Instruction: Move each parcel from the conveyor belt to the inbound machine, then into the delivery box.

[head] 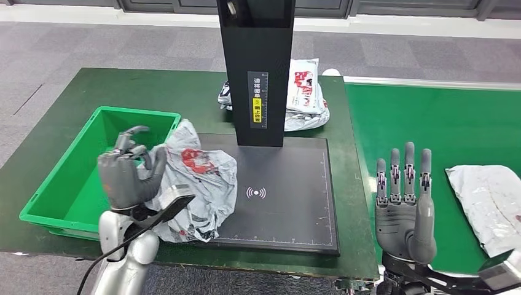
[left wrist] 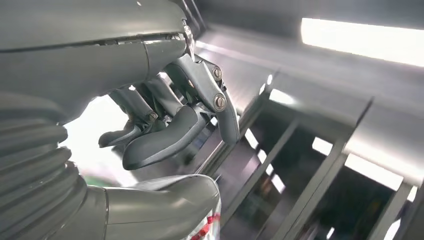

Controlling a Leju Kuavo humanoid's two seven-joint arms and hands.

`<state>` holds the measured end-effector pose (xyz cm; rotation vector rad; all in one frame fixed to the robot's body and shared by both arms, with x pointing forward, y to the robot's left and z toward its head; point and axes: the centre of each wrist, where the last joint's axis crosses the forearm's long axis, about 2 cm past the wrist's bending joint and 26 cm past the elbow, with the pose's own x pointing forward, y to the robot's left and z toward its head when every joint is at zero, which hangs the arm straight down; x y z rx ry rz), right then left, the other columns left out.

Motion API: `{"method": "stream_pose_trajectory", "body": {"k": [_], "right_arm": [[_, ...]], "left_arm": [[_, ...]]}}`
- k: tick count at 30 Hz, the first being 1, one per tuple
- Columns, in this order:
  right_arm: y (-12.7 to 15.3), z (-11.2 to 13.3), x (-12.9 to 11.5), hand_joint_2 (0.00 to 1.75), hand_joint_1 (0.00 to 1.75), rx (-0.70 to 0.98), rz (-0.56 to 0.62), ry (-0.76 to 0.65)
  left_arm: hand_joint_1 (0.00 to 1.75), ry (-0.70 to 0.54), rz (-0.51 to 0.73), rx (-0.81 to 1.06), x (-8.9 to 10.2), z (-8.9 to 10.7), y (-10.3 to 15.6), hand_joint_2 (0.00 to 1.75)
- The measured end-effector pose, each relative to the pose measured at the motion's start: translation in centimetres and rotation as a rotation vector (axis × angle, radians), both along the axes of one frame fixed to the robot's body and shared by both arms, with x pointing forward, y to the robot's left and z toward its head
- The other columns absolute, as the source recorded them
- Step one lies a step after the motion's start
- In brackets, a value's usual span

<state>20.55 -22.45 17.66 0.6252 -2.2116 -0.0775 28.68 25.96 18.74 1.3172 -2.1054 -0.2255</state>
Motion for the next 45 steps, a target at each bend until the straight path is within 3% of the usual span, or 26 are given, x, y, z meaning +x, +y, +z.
{"method": "stream_pose_trajectory", "body": {"k": [10, 25, 26, 27, 29, 30, 33, 37, 42, 45], "right_arm": [[0.4, 0.0, -0.1, 1.75, 0.00, -0.003, 0.008, 0.002], [0.7, -0.3, 0.1, 1.75, 0.00, 0.005, 0.009, 0.013], [0.7, -0.3, 0.1, 1.75, 0.00, 0.005, 0.008, 0.014], [0.7, -0.3, 0.1, 1.75, 0.00, 0.006, 0.005, 0.015], [0.7, -0.3, 0.1, 1.75, 0.00, 0.008, -0.004, 0.017], [0.7, -0.3, 0.1, 1.75, 0.00, 0.010, -0.008, 0.017], [0.5, -0.4, 0.1, 1.75, 0.00, 0.014, -0.007, 0.013], [-0.2, -0.7, -0.1, 1.75, 0.00, 0.005, 0.003, 0.008], [-0.7, -1.1, -0.4, 1.75, 0.00, -0.001, -0.001, 0.017], [-0.9, -1.4, -0.7, 1.75, 0.00, -0.002, -0.005, 0.023]], "left_arm": [[1.75, -0.315, 0.154, 0.053, -2.6, 5.6, 3.5, 1.75], [1.75, -0.483, 0.442, 0.208, -3.0, 9.9, 10.1, 1.75], [1.42, -0.480, 0.452, 0.209, -3.0, 10.0, 10.3, 1.31], [0.98, -0.466, 0.459, 0.204, -2.9, 10.1, 10.5, 0.87], [0.11, -0.377, 0.458, 0.162, -2.4, 10.2, 10.7, 0.00], [0.00, -0.294, 0.445, 0.126, -1.9, 10.3, 10.7, 0.00], [0.00, 0.028, 0.335, 0.078, 0.0, 10.1, 9.2, 0.00], [0.00, 0.383, 0.075, 0.246, 0.6, 7.4, 5.0, 0.00], [0.00, 0.627, -0.208, 0.440, -0.5, 3.1, 0.8, 0.00], [0.00, 0.717, -0.310, 0.521, -1.4, 0.8, -0.7, 0.00]]}}
